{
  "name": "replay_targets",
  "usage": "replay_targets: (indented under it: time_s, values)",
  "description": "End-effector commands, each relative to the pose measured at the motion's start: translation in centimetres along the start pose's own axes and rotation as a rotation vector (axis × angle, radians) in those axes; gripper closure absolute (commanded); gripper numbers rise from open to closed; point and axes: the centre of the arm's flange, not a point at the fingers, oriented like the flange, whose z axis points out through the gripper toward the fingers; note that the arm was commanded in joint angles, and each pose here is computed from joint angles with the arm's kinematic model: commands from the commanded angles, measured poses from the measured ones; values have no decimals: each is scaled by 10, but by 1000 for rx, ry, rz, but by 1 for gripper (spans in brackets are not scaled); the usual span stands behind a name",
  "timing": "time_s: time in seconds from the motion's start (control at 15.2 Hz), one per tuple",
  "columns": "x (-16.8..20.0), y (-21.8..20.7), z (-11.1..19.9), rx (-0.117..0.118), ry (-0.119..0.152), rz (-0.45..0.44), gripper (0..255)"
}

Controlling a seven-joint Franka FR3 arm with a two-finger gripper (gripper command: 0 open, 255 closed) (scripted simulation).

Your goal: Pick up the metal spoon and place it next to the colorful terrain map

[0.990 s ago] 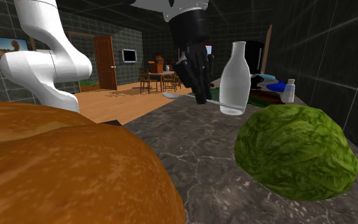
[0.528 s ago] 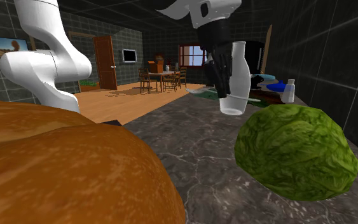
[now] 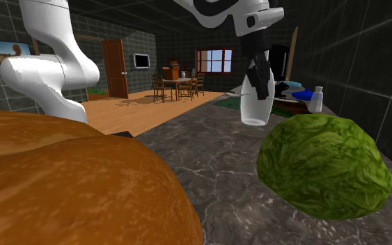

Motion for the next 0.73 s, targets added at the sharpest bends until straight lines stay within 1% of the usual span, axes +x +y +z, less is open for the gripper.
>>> replay_targets:
  time_s: [0.0,0.66]
  values:
    - [0,-12,8,-1,-1,2,255]
    - [-12,-6,59,-1,-1,2,255]
